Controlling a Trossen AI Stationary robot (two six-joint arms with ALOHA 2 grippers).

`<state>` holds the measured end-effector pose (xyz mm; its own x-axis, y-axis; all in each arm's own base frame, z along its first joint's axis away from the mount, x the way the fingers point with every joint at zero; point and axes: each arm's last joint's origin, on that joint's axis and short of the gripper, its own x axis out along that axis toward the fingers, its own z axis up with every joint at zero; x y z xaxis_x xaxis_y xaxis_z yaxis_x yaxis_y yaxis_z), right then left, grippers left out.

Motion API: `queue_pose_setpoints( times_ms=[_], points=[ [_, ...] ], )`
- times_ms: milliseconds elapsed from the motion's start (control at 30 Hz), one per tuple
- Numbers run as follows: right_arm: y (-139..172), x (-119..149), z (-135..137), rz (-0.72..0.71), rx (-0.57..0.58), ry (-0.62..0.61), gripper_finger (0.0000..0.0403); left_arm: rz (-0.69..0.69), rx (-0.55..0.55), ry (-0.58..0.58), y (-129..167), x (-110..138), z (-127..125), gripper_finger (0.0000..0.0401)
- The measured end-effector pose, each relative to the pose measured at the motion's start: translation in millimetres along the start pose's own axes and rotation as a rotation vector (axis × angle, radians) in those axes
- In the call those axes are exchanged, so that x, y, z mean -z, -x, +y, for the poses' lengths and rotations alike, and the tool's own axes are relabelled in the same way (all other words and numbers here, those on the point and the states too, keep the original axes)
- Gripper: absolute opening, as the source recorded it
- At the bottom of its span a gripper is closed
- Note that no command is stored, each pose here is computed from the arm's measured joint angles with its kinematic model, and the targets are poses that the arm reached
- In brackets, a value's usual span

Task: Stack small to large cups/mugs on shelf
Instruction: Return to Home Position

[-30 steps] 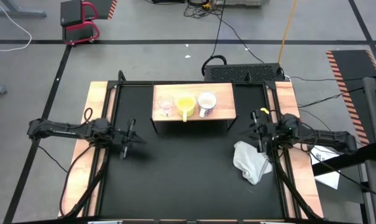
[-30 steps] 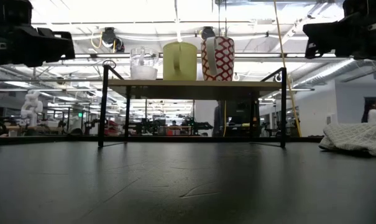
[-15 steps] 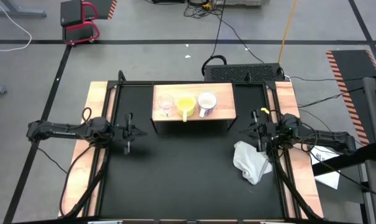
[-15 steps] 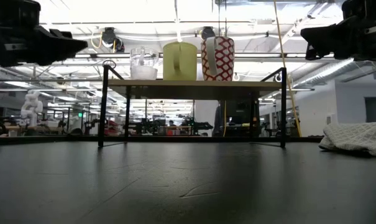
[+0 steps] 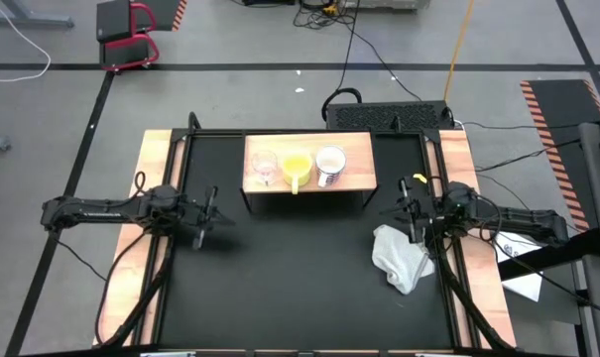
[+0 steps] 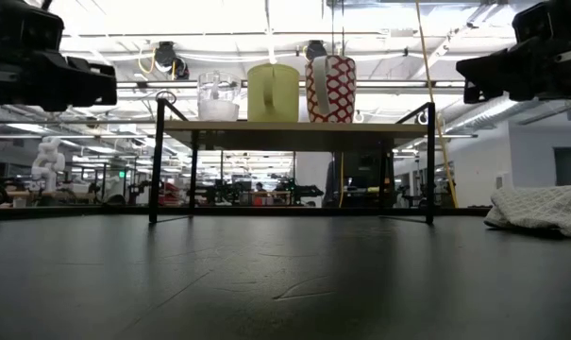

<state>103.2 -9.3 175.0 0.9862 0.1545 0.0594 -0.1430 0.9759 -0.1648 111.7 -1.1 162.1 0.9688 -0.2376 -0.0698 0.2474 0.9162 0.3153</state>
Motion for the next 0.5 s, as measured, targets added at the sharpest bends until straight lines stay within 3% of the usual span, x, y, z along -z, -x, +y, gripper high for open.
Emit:
queue_pose_setpoints(
  times_ms=[500],
  points=[
    [0.0,0.5,0.1,0.005,-0.001,-0.004,0.0000,0.034,0.017,0.047,0.1,3.5,-1.4,0.0001]
  ],
)
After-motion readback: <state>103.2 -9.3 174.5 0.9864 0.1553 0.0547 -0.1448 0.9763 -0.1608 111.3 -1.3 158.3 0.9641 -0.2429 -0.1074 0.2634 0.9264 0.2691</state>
